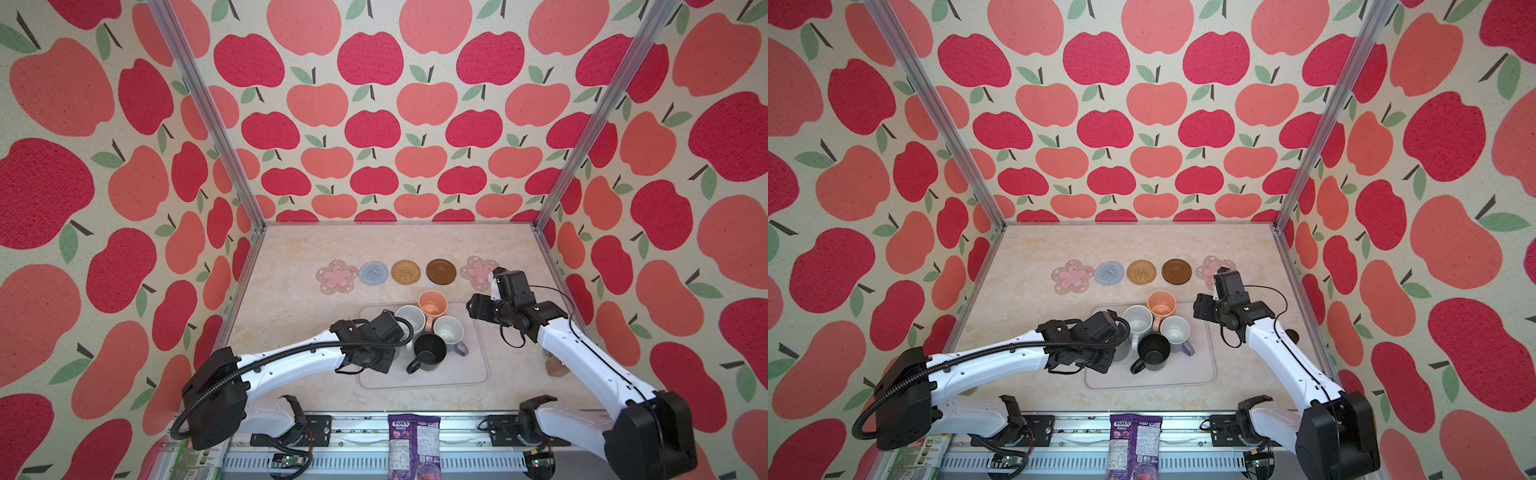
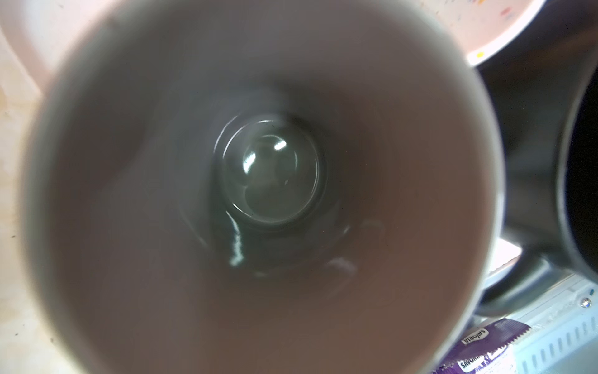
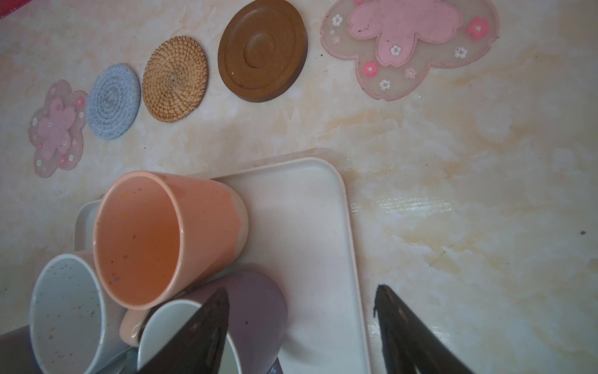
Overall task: Place cups on coasters
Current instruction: Pick up the cup from the tray.
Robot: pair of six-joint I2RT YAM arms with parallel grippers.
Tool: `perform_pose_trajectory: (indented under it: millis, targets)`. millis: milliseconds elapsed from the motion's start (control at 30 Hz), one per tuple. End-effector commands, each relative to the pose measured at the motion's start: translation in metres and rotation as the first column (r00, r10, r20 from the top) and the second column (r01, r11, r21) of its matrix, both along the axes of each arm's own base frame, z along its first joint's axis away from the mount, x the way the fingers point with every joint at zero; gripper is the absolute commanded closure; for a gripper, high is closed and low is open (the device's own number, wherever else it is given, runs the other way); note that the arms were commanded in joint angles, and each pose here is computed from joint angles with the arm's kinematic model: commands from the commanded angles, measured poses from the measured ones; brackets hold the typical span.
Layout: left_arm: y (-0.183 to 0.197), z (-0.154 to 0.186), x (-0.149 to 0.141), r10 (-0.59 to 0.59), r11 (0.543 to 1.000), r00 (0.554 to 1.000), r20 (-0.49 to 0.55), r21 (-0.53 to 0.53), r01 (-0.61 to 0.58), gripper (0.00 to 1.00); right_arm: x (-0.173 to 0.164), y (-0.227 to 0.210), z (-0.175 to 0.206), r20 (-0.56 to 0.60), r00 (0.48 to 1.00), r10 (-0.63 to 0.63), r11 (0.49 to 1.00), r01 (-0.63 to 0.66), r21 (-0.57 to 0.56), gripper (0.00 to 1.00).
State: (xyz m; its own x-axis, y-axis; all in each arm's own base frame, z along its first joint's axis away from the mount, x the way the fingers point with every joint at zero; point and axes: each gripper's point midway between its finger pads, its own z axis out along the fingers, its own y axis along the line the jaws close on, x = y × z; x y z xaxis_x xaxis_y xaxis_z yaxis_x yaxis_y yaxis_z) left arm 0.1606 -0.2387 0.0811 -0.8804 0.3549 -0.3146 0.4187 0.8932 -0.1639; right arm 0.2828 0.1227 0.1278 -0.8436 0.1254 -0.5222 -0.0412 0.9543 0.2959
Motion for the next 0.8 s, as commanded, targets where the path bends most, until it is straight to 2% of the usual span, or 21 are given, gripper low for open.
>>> perform_pose_trajectory:
  millis: [0,233,567,767]
  targets:
    - [0.012,-0.004,0.000,0.024,0.998,1.000,0.006,0.052,-0.024,0.92,0.001,0.000,0.003,0.015,1.000,-0.015,1.000,0.015,0.005,0.26]
    - [0.019,0.004,0.004,0.033,0.996,0.999,0.042,0.077,-0.037,1.00,0.001,0.002,0.001,0.012,1.000,-0.013,1.000,0.013,0.010,0.26]
    - [0.031,0.019,0.016,0.067,0.990,0.993,0.097,0.116,-0.078,1.00,0.000,0.002,-0.002,0.008,1.000,-0.013,1.000,0.013,0.013,0.26]
    - [0.034,0.027,0.025,0.100,0.990,0.988,0.116,0.083,-0.110,1.00,-0.002,0.001,-0.003,0.008,1.000,-0.006,1.000,0.006,0.005,0.26]
